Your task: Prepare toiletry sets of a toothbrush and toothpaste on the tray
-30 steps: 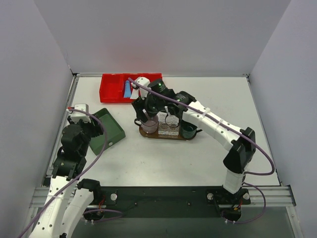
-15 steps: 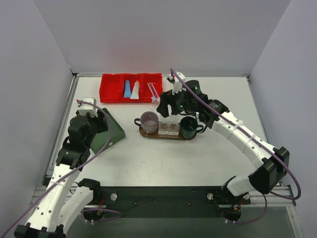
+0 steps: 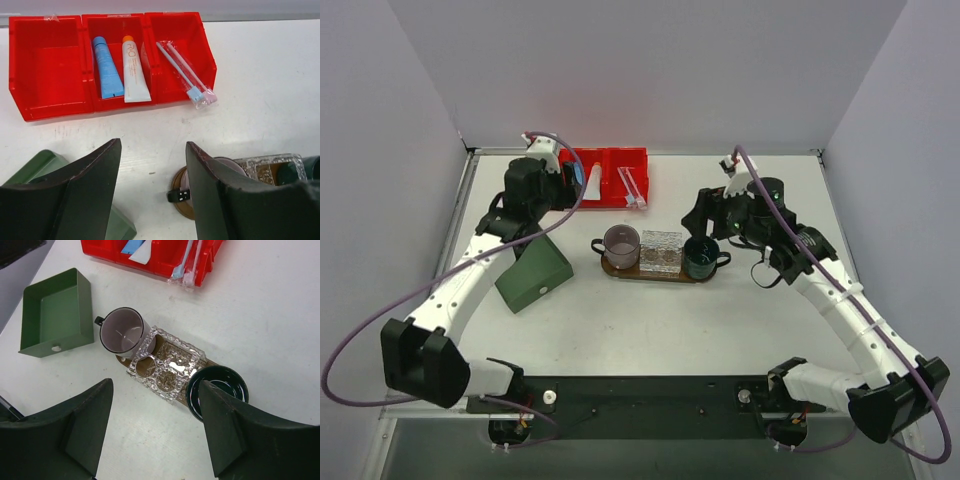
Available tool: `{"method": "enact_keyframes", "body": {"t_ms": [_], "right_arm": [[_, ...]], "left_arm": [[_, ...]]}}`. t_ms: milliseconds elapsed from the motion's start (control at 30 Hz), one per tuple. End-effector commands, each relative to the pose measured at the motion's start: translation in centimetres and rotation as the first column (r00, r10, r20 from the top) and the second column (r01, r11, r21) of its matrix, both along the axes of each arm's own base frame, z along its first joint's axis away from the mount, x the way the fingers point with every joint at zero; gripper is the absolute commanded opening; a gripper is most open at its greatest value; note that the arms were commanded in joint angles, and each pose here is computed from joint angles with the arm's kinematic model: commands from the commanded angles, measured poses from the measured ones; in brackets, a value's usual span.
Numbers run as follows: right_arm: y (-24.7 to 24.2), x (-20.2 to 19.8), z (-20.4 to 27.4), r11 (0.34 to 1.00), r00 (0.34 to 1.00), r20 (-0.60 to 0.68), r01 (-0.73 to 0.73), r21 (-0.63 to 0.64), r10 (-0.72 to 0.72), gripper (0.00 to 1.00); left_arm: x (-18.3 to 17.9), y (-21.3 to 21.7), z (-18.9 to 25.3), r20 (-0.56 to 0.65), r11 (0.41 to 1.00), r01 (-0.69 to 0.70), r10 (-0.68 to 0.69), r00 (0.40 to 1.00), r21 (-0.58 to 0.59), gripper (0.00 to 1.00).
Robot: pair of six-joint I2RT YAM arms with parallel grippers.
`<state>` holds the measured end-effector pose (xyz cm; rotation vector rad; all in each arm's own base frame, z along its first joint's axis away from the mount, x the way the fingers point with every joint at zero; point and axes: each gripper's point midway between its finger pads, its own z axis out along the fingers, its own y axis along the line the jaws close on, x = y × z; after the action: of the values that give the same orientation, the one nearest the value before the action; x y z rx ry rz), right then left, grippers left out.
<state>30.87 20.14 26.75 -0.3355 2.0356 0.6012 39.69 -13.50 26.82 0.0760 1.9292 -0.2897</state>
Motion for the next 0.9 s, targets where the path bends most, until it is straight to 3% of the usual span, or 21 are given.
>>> {"method": "enact_keyframes", "body": {"t_ms": [0, 100, 300, 500, 867], "right_arm": [[-1.2, -1.5, 1.5, 1.0, 0.999, 0.038, 0.005, 0.018, -0.005, 0.64], [-1.6, -2.1, 1.7, 1.0, 0.999, 0.047, 0.0, 0.021, -0.001, 0.64], [-2.1, -2.8, 1.8, 1.0, 0.999, 0.053, -0.007, 0.017, 0.006, 0.63], [-2.3, -3.5, 1.5, 1.0, 0.999, 0.044, -0.021, 0.013, 0.021, 0.63], [-2.4, -4.0, 0.5, 1.0, 1.0, 0.006, -0.01, 0.017, 0.01, 0.63]], "left_arm": [[3.8, -0.8, 0.5, -0.019, 0.987, -0.023, 0.02, 1.0, -0.156, 0.63], [5.8, -1.4, -1.6, -0.06, 0.984, -0.02, 0.01, 0.998, -0.176, 0.53], [8.7, -2.5, -6.5, -0.197, 0.983, -0.034, -0.002, 0.98, -0.181, 0.5], [10.4, -3.1, -9.0, -0.233, 0.976, -0.045, -0.006, 0.973, -0.214, 0.47], [12.3, -1.3, -12.8, -0.291, 0.982, -0.129, 0.085, 0.953, -0.135, 0.43]]}}
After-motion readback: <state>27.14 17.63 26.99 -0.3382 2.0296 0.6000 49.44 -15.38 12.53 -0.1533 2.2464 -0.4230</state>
